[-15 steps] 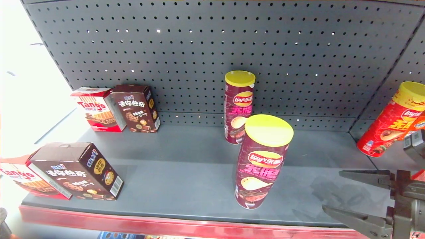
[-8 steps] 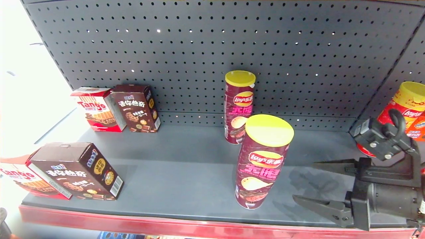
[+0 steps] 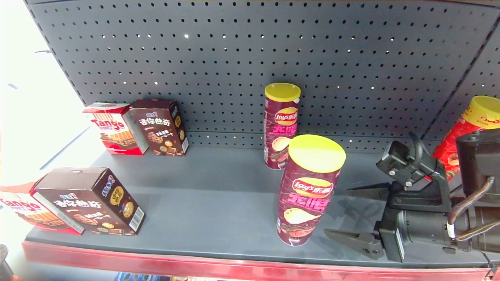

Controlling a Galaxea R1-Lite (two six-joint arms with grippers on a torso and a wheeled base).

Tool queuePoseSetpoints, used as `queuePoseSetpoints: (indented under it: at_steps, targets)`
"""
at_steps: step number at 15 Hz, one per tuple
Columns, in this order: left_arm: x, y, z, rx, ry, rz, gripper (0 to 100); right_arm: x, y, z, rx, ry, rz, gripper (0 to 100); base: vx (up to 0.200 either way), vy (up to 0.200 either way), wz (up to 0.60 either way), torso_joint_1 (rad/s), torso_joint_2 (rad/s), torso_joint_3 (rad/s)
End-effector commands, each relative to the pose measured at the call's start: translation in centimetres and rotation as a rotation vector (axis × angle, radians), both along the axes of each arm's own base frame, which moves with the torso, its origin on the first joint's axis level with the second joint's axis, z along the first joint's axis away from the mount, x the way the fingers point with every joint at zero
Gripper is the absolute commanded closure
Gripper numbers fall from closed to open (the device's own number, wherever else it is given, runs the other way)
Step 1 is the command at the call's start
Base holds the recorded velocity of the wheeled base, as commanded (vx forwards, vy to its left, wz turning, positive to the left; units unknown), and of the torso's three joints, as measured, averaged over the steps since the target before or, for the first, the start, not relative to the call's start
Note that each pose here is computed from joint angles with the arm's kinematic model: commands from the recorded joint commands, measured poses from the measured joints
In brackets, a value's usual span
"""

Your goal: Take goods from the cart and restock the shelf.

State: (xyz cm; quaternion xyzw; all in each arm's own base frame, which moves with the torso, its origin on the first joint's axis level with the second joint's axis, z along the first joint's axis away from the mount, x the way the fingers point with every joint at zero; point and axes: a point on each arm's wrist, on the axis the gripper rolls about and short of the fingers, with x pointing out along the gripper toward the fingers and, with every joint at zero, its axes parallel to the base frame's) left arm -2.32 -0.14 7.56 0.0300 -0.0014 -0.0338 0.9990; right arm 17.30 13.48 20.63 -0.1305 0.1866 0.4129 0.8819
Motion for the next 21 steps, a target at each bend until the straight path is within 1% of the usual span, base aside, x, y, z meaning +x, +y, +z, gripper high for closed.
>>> queuePoseSetpoints:
  at_steps: [1,11,17,21]
  targets:
    - [0.0,0.0,0.0,0.000,0.002,0.000,0,0.1,0.2,0.0,-0.001,0.001,0.005,0,0.000,0.000,0.00,0.000,0.00,0.000]
    - [0.0,0.0,0.0,0.000,0.002,0.000,0,1.6,1.0,-0.4,-0.017,0.019,-0.010,0,0.000,0.000,0.00,0.000,0.00,0.000]
    - [0.0,0.0,0.0,-0.002,0.003,0.000,0,2.5,0.9,-0.6,-0.017,0.016,-0.034,0,0.000,0.000,0.00,0.000,0.00,0.000]
    - [0.0,0.0,0.0,-0.003,0.003,0.002,0,2.1,0.5,-0.6,-0.017,0.014,-0.041,0,0.000,0.000,0.00,0.000,0.00,0.000]
